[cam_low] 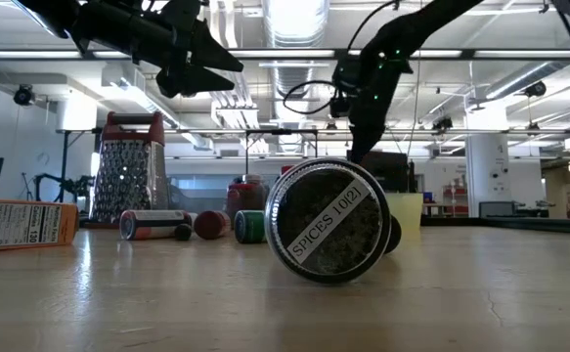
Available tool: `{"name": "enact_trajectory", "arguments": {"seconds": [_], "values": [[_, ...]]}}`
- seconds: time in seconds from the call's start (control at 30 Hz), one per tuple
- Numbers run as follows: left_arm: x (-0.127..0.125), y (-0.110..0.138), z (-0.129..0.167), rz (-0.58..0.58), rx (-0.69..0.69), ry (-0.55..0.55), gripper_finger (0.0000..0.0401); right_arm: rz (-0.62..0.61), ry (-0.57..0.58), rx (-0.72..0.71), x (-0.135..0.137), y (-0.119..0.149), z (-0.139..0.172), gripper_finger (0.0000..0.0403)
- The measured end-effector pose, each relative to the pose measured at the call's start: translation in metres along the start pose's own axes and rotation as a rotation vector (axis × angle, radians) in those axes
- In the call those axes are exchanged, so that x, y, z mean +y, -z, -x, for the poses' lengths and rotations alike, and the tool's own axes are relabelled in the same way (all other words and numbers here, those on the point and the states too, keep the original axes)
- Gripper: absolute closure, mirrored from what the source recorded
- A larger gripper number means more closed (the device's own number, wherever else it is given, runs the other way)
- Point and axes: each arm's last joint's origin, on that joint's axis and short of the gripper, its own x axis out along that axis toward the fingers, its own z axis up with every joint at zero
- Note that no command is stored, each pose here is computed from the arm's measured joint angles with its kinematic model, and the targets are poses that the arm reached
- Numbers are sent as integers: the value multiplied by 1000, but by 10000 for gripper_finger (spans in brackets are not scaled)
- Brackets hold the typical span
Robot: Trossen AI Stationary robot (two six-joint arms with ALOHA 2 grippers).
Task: Pick & Place Kitchen Items
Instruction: Put the orange food coloring bottle into the light yellow bin
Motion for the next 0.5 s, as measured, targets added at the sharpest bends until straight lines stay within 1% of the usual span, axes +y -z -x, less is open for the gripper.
{"name": "enact_trajectory", "arguments": {"seconds": [0.27,0.5], "values": [[0,0,0,-2,3,0,117,0,-17,42,-18,5,-28,347],[0,0,0,-1,0,-7,117,15,-18,48,-26,0,-48,344]]}}
